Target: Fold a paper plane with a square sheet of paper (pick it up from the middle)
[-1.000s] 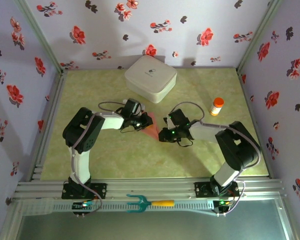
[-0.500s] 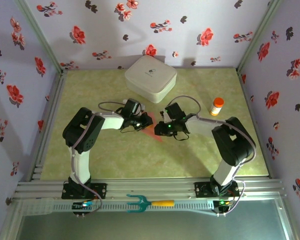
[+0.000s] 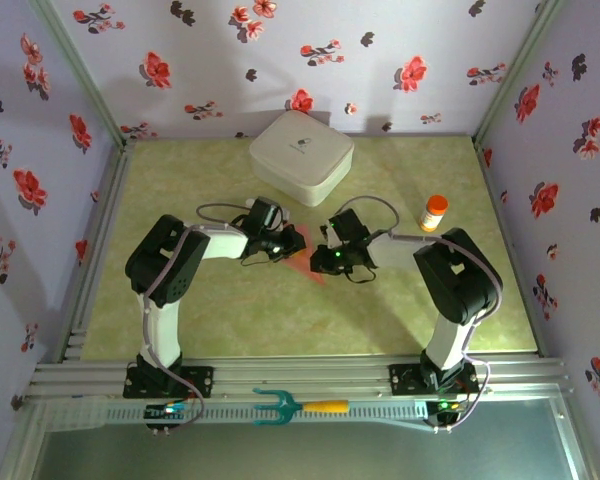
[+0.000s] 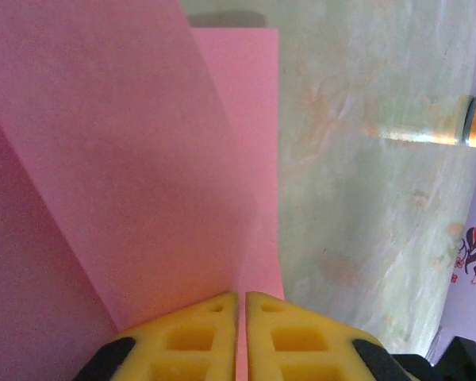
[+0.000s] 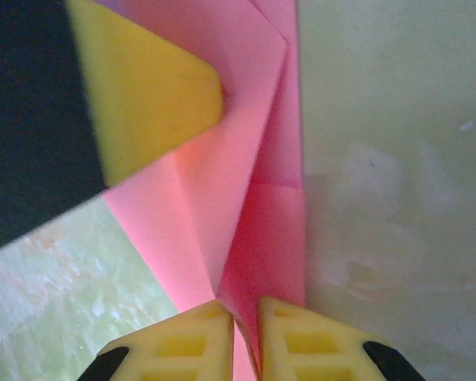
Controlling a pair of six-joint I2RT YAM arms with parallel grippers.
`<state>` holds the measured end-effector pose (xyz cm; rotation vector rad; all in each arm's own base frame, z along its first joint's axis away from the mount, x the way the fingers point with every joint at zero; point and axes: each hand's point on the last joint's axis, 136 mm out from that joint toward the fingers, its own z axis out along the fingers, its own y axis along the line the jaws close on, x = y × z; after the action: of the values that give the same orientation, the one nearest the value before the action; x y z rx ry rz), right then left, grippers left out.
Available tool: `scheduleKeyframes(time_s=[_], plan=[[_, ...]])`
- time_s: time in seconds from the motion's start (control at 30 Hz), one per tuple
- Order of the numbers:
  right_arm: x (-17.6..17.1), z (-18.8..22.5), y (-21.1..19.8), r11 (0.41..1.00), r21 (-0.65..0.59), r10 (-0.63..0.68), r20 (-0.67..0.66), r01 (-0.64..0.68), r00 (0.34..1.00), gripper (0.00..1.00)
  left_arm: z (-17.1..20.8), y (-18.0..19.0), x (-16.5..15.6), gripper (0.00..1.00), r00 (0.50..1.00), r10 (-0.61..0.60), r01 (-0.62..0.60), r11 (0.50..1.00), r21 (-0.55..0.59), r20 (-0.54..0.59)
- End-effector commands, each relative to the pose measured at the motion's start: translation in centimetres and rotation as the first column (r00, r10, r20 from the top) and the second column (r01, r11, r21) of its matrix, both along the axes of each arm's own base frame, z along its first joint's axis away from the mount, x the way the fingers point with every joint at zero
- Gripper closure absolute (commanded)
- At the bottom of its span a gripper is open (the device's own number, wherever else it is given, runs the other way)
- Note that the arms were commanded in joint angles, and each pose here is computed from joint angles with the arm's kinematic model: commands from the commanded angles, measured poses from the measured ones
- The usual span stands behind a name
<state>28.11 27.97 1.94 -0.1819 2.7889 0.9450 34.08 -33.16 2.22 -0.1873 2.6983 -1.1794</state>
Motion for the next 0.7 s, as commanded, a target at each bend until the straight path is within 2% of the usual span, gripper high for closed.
scheduleKeyframes(time_s=[0.0, 0.33, 0.53, 0.67], plan=[[-1.0, -1.4, -0.7, 0.999, 0.021, -0.033, -0.060, 0.034, 0.998, 0.86, -1.7, 0.3, -0.8, 0.88, 0.999, -0.012, 0.014, 0.999, 0.038, -0.038], [-1.1, -1.8, -1.4, 0.986, 0.127, -0.092, -0.123, 0.108, 0.988, 0.90, 0.7, -0.2, 0.3, 0.84, 1.000, -0.024, 0.024, 1.000, 0.002, 0.020], [-1.6, -2.4, -1.8, 0.985, 0.120, -0.107, -0.141, 0.125, 0.984, 0.90, 3.5, -0.7, 0.5, 0.82, 0.995, -0.033, 0.037, 0.998, -0.041, 0.090], [-1.5, -2.7, -1.9, 0.985, 0.111, -0.117, -0.147, 0.134, 0.982, 0.92, 3.8, -0.8, -0.1, 0.82, 0.995, -0.037, 0.041, 0.998, -0.046, 0.093]])
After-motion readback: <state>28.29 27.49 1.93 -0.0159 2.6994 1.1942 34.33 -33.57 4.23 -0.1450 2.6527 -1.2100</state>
